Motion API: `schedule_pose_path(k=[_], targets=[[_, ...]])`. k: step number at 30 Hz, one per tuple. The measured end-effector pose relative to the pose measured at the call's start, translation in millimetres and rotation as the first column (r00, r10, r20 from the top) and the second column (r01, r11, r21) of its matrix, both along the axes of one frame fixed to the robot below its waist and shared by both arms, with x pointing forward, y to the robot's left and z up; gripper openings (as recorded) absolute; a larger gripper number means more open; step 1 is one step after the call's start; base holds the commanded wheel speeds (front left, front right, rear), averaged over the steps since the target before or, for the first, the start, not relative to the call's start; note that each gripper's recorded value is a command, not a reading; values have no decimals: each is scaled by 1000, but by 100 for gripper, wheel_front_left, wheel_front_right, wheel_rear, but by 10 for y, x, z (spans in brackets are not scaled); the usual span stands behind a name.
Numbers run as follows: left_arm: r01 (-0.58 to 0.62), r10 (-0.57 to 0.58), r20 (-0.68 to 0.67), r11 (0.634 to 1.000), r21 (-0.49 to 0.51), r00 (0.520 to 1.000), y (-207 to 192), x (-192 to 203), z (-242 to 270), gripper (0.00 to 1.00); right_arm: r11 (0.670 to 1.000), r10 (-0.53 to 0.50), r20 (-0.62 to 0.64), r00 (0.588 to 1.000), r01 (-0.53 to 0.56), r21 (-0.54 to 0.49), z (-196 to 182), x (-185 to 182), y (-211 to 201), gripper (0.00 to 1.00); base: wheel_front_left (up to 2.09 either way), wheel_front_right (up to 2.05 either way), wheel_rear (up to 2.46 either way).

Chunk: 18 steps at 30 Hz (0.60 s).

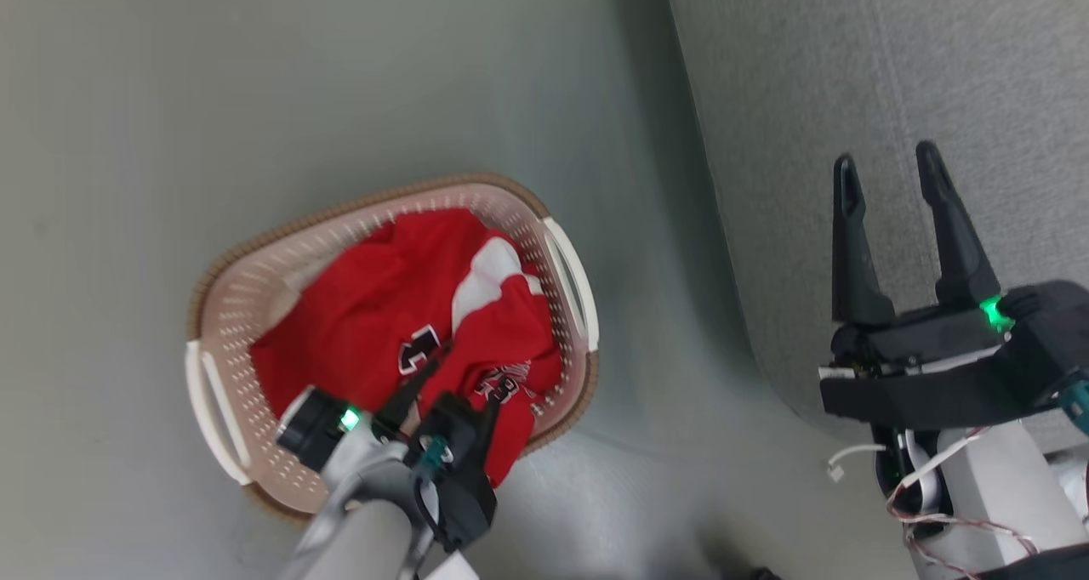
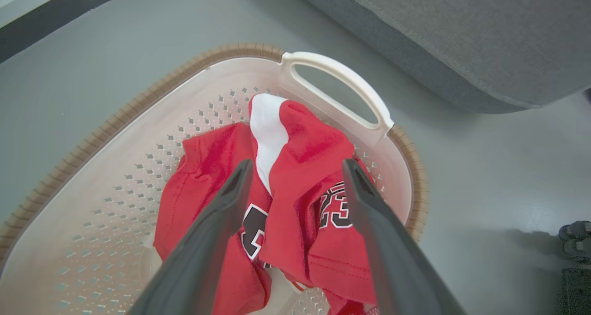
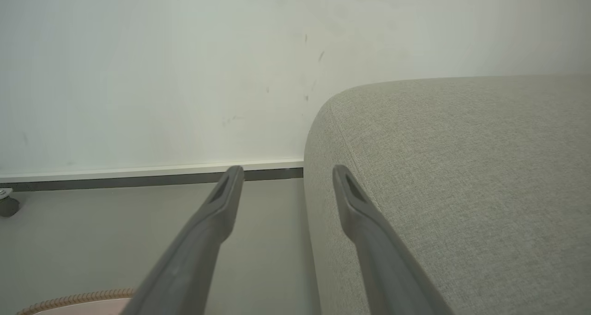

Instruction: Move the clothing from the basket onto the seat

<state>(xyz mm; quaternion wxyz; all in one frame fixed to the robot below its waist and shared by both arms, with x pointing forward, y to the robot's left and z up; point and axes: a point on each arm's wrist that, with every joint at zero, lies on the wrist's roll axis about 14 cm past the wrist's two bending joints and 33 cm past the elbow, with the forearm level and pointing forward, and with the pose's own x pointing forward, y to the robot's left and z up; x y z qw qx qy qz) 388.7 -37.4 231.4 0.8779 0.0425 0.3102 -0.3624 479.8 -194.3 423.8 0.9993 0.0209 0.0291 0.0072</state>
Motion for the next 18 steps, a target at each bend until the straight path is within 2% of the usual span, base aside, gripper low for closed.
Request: schedule_pose_path(k=[10,18], targets=[[21,-18,-104,999,24,994,-90,56,-511,100,1000,-21,-45,999,20,-15,-331,183,-92,100,0,0,0],[40,-26,-192,997,68,981,-65,-114,-873,100,999,-31,-107,994,29,-25,-624,207,-145,100,0,0,0]])
